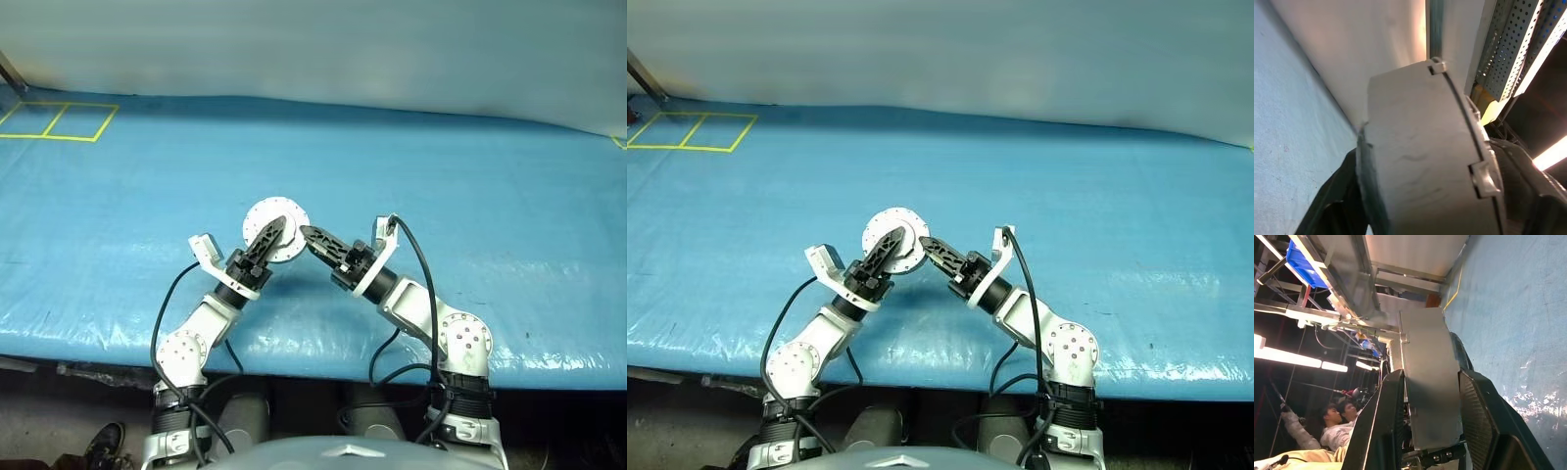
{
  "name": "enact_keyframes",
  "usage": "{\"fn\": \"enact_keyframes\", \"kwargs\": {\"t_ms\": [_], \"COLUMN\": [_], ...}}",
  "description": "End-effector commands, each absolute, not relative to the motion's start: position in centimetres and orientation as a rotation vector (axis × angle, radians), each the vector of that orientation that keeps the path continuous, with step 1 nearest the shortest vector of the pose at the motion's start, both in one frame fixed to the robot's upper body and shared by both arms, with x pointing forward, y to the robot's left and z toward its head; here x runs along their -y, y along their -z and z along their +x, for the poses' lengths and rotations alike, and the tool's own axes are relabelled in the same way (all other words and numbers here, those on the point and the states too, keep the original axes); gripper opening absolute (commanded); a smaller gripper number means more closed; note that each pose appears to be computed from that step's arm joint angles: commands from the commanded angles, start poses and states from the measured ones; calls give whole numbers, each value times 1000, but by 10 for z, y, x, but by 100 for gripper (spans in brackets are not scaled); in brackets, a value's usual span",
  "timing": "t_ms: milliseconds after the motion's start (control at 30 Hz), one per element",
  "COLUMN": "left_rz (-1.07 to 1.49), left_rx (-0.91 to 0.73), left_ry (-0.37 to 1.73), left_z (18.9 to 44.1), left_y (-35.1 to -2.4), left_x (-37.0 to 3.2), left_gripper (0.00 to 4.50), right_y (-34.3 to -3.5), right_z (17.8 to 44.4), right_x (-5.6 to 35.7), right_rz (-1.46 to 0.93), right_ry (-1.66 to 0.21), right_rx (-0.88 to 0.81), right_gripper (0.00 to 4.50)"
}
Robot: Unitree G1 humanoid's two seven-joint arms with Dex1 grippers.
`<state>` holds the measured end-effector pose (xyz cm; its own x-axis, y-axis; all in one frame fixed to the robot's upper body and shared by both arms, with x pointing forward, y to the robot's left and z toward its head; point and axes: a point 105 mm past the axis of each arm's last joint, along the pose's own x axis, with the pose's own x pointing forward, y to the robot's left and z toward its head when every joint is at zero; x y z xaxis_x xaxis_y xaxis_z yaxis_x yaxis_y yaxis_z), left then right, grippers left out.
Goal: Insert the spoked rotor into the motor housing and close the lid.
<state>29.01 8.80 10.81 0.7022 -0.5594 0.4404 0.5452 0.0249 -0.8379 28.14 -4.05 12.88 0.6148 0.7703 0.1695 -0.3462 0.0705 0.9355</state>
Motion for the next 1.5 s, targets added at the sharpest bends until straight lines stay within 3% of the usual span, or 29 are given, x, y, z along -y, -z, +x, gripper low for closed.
{"fn": "enact_keyframes", "kwargs": {"t_ms": [33, 233, 433, 600, 933, 1233, 1433, 1500], "left_rz": [-1283, -1273, -1264, -1252, -1187, -1097, -1005, -971], "left_rx": [37, -17, -26, -2, 130, 160, 170, 181], "left_ry": [885, 841, 751, 575, -26, -252, -335, -354], "left_z": [288, 291, 297, 313, 371, 380, 372, 367], "left_y": [-117, -108, -100, -89, -77, -71, -68, -69], "left_x": [-90, -90, -95, -111, -192, -233, -246, -251], "left_gripper": [259, 259, 259, 259, 259, 259, 438, 445], "right_y": [-147, -146, -140, -132, -131, -130, -130, -130], "right_z": [279, 280, 293, 308, 303, 302, 303, 304], "right_x": [40, 38, 46, 59, 64, 70, 68, 67], "right_rz": [1241, 1191, 1146, 1086, 1014, 990, 982, 979], "right_ry": [-937, -943, -835, -709, -704, -683, -691, -691], "right_rx": [-354, -329, -291, -238, -229, -219, -229, -232], "right_gripper": [128, 128, 318, 318, 318, 318, 324, 324]}}
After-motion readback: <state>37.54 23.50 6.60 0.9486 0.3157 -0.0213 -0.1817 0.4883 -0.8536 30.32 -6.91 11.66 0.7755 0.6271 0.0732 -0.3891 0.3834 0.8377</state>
